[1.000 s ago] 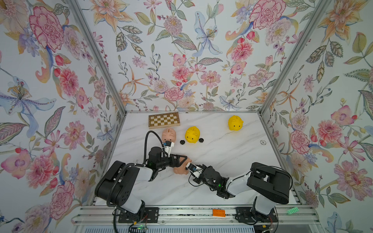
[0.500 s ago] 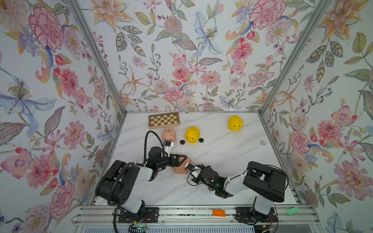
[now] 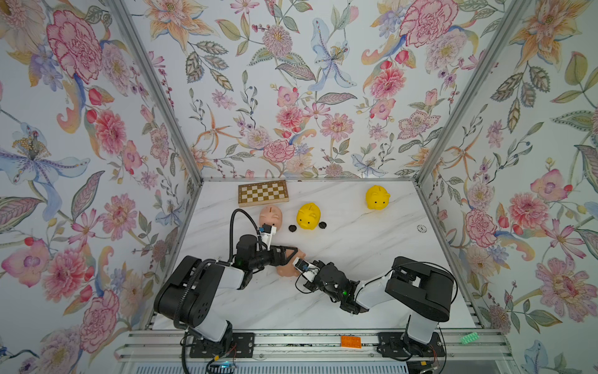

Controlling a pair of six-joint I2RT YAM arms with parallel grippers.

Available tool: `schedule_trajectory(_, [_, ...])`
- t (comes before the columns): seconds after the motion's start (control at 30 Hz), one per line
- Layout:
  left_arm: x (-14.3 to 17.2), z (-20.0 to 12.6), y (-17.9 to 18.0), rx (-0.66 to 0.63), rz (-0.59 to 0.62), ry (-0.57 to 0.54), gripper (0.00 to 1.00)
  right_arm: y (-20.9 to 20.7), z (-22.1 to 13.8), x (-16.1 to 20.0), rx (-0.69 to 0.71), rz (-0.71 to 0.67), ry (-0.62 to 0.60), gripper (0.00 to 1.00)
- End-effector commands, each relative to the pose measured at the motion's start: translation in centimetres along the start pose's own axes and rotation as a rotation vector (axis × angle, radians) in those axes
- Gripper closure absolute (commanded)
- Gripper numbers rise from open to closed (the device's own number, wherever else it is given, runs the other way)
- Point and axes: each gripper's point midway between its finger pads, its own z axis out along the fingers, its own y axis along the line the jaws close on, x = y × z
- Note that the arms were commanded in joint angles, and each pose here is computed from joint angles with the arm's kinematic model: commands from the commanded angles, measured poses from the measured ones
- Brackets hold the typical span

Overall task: Open piggy banks
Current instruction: Open the lid on the piggy bank.

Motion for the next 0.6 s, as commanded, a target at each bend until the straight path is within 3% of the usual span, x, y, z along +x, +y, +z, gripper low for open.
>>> schedule_trajectory(0.0, [4.5, -0.1, 2.6, -0.094, -0.084, 0.128, 0.07, 1.5, 1.0, -0.8, -0.076, 0.004, -0.023, 0.86])
schedule_trajectory(0.27, [4.6, 0.0, 2.6, -0.087, -0.088, 0.132, 0.08, 3.2, 1.1, -0.4, -0.17, -0.101, -0.034, 1.0])
schedule_trajectory(0.57, [4.7, 0.0, 2.5, -0.079, -0.094, 0.137, 0.09, 4.3, 1.5, 0.6, -0.241, -0.268, -0.022, 1.0])
